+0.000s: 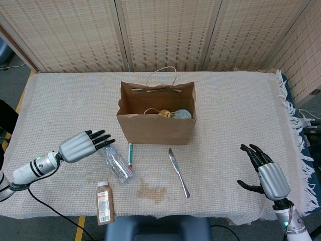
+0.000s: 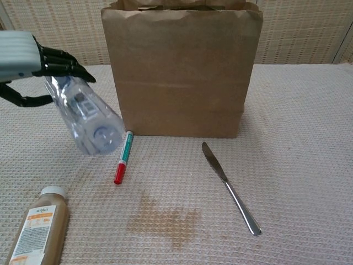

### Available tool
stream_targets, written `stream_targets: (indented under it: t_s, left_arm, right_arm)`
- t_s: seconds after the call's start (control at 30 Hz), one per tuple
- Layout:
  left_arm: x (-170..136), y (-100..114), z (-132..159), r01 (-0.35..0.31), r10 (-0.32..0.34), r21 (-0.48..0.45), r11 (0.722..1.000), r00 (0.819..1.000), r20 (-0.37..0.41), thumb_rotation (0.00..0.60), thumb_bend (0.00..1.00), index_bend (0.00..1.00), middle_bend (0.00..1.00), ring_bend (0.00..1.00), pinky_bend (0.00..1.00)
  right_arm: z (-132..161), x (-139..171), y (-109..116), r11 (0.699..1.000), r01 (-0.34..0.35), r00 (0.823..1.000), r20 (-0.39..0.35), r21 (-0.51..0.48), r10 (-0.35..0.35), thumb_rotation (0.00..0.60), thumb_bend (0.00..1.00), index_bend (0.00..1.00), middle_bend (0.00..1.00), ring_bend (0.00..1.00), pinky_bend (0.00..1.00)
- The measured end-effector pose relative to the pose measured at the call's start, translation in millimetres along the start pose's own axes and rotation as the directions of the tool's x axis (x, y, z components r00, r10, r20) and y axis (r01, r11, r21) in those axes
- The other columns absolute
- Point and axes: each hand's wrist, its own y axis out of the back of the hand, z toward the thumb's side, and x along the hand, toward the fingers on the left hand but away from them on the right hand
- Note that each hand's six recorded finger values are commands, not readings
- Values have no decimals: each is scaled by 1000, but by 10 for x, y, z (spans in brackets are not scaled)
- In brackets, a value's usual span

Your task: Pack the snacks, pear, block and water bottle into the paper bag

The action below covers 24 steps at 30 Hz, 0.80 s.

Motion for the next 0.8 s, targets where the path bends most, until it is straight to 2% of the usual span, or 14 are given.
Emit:
stream_targets:
  t_s: [0.07,0.17,0.27,0.3,0.4,0.43,0.5,0.63,0.8]
  left_arm:
    - [-75,103,-187,-25,23,-28,999,996,-85,600,656,593,606,596,720]
    - [-216,268,-446,-94,69,-101,990,973,-222,600,657,594,607,596,718]
    - [-336,417,-634,-190,120,-169,967,928,-353,600,662,602,613,597,715]
    - [-369,470,-687,-227,138,-186,956,907,-399,600,664,609,616,597,712]
    - [-416,595,-779,-291,171,-186,938,860,-482,600,665,621,619,599,709]
    - [-425,621,-798,-297,176,-177,938,851,-495,600,665,625,620,600,709]
    - [-420,679,-827,-299,188,-145,943,838,-512,600,668,626,621,602,712]
    - [-278,813,-848,-272,198,-65,960,826,-528,600,673,638,632,616,735]
    - [60,962,-777,-183,170,29,983,831,-530,600,677,643,636,620,742]
  right_arm:
    - [-1,2,3,1000,1,1000,0,-2,-1,600,0,69,169,74,269]
    - [-5,1,3,1000,0,1000,2,-5,0,600,0,69,168,74,269]
    - [-4,6,-8,1000,-6,1000,3,-8,6,600,0,69,168,74,269]
    - [0,9,-16,1000,-10,1000,2,-10,10,600,0,69,169,74,269]
    - [7,11,-23,1000,-12,1000,0,-9,12,600,0,69,169,74,269]
    - [9,11,-25,1000,-13,1000,-1,-9,13,600,0,69,169,74,269]
    - [22,13,-29,1000,-14,1000,-6,-7,14,600,0,69,168,74,269]
    - [53,24,-51,1000,-22,1000,-20,-3,22,600,0,69,169,74,269]
    - [31,14,-63,999,-33,999,-12,-11,33,600,0,69,168,74,269]
